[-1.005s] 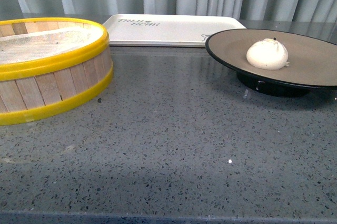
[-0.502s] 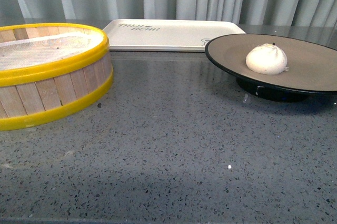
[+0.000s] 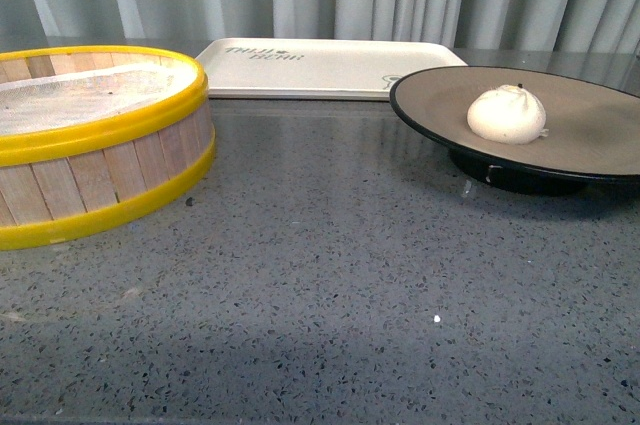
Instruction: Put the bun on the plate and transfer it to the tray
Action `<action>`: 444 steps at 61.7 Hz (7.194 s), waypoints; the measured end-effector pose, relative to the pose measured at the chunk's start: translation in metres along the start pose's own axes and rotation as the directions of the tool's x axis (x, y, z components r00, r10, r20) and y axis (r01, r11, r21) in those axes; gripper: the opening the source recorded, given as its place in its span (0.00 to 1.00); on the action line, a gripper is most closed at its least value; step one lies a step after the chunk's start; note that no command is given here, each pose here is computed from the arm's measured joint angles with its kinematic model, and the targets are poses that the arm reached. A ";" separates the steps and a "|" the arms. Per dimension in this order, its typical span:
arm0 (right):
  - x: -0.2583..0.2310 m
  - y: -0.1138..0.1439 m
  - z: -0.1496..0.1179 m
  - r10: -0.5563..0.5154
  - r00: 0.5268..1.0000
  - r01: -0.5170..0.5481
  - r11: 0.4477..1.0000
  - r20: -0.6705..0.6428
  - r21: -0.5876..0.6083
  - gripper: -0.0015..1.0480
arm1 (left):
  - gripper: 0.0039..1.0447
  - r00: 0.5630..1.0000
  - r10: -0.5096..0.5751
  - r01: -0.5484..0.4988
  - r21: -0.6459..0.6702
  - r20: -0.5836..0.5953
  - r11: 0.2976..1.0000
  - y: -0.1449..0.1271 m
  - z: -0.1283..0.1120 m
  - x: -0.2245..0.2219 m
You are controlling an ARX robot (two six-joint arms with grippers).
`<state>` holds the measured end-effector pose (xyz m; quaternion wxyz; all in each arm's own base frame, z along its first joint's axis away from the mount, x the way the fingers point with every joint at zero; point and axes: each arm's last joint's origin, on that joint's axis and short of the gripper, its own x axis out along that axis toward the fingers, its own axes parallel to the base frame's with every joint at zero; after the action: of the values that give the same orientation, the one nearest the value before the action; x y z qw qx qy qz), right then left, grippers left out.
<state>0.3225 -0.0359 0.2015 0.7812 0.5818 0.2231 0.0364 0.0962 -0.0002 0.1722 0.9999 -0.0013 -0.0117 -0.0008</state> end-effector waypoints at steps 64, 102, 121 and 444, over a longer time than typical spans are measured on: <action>-0.001 0.011 -0.006 0.093 0.995 -0.094 0.995 -0.039 -0.037 0.02 | 0.94 1.000 0.000 0.000 0.000 0.000 1.000 0.000 0.000 0.000; 0.110 0.084 0.047 0.235 0.972 -0.235 0.971 -0.003 -0.053 0.02 | 0.94 1.000 0.000 0.000 0.000 0.000 1.000 0.000 0.000 0.000; 0.164 0.117 0.035 0.237 0.971 -0.237 0.972 -0.034 0.007 0.02 | 0.94 1.000 0.000 0.000 0.000 0.000 1.000 0.000 0.000 0.000; -0.179 -0.068 -0.128 0.205 0.896 0.318 0.323 0.393 -0.892 0.33 | 0.94 1.000 0.000 0.000 0.000 0.000 1.000 0.000 0.000 0.000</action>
<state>0.0976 -0.0003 0.1651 1.0000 0.0010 -0.0014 -0.0010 0.0962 -0.0001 0.1722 0.9999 -0.0013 -0.0117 -0.0006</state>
